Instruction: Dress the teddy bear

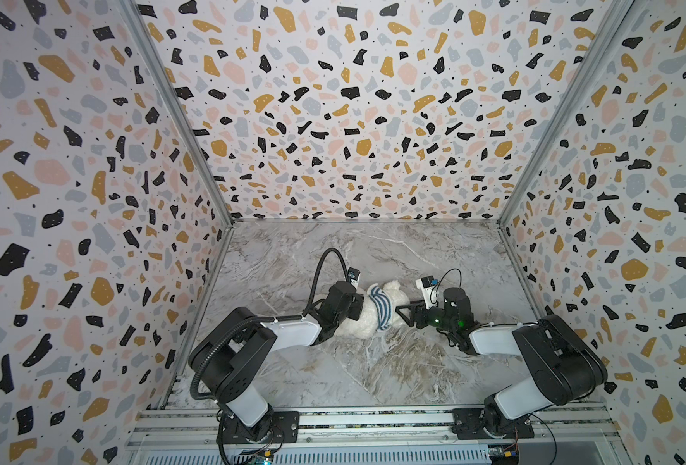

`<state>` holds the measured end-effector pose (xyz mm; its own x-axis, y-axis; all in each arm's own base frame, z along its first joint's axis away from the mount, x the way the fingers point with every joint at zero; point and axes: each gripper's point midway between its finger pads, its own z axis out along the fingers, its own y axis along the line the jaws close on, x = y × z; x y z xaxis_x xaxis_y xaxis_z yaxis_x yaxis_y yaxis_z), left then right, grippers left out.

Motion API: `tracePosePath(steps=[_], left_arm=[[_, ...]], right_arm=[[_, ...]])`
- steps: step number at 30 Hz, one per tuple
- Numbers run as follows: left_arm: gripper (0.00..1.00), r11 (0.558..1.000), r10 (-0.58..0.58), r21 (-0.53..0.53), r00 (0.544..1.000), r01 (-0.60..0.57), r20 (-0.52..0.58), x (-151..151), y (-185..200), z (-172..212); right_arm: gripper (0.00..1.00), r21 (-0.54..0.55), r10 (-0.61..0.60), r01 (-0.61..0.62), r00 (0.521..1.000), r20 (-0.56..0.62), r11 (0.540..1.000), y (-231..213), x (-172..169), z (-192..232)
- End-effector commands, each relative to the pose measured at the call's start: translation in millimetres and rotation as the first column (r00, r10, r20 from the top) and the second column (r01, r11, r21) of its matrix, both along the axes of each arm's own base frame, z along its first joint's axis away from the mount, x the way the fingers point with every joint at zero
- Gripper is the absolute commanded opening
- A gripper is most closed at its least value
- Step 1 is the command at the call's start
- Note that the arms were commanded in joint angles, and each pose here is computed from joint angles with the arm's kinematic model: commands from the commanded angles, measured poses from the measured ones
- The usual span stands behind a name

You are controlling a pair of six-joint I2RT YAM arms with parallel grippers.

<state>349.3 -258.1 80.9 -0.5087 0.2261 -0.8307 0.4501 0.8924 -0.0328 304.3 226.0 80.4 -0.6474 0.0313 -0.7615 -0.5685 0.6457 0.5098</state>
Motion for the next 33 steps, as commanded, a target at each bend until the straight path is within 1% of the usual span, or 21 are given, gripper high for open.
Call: tracePosePath(steps=[1,4,9,13,16,18,21,22,23,25,27,29,31,33], left_arm=[[0.50,0.998,-0.063,0.020,0.997,0.064,-0.043,-12,-5,-18],[0.50,0.997,-0.076,0.012,0.996,0.076,-0.041,-13,-7,-17],[0.50,0.996,-0.088,-0.008,0.996,0.088,-0.029,-17,-7,-11],[0.50,0.996,-0.080,-0.033,0.996,0.080,-0.028,-18,-7,-1],[0.60,0.996,-0.048,-0.072,0.998,0.046,-0.032,-20,-3,17],[0.68,0.991,-0.030,-0.134,0.999,0.026,-0.032,-27,2,35],[0.75,0.973,-0.028,-0.229,0.998,0.013,-0.059,-45,8,55],[0.76,0.966,-0.021,-0.257,0.998,0.005,-0.060,-50,11,63],[0.76,0.963,-0.009,-0.271,0.997,-0.014,-0.083,-58,18,65],[0.76,0.947,0.008,-0.320,0.995,-0.039,-0.096,-70,27,76],[0.72,0.918,0.001,-0.395,0.995,-0.042,-0.103,-85,33,88],[0.65,0.889,-0.007,-0.455,0.994,-0.044,-0.110,-97,37,99],[0.59,0.859,-0.031,-0.511,0.992,-0.035,-0.119,-109,34,106],[0.54,0.829,-0.066,-0.559,0.988,-0.023,-0.139,-121,27,108]], right_arm=[[0.68,0.021,0.086,-0.087,0.995,0.058,0.996,20,-1,18],[0.60,0.025,0.111,-0.112,0.992,0.061,0.993,26,-4,18],[0.35,0.040,0.129,-0.132,0.989,0.073,0.990,29,-9,25],[0.21,0.038,0.136,-0.141,0.985,0.110,0.989,30,-19,37],[0.13,0.025,0.123,-0.128,0.984,0.130,0.992,30,-26,44],[0.08,-0.011,0.108,-0.107,0.982,0.154,0.994,32,-31,48],[0.01,-0.033,0.086,-0.082,0.978,0.189,0.996,34,-38,56],[0.00,-0.037,0.078,-0.072,0.976,0.201,0.997,35,-40,59],[0.00,-0.044,0.069,-0.061,0.975,0.213,0.997,36,-42,61],[0.00,-0.049,0.055,-0.044,0.969,0.239,0.998,38,-47,69],[0.00,-0.045,0.046,-0.035,0.964,0.263,0.998,41,-51,76],[0.00,-0.041,0.038,-0.027,0.959,0.279,0.999,42,-54,82],[0.00,-0.036,0.036,-0.027,0.955,0.293,0.999,44,-57,87],[0.00,-0.034,0.043,-0.034,0.951,0.307,0.999,48,-60,93]])
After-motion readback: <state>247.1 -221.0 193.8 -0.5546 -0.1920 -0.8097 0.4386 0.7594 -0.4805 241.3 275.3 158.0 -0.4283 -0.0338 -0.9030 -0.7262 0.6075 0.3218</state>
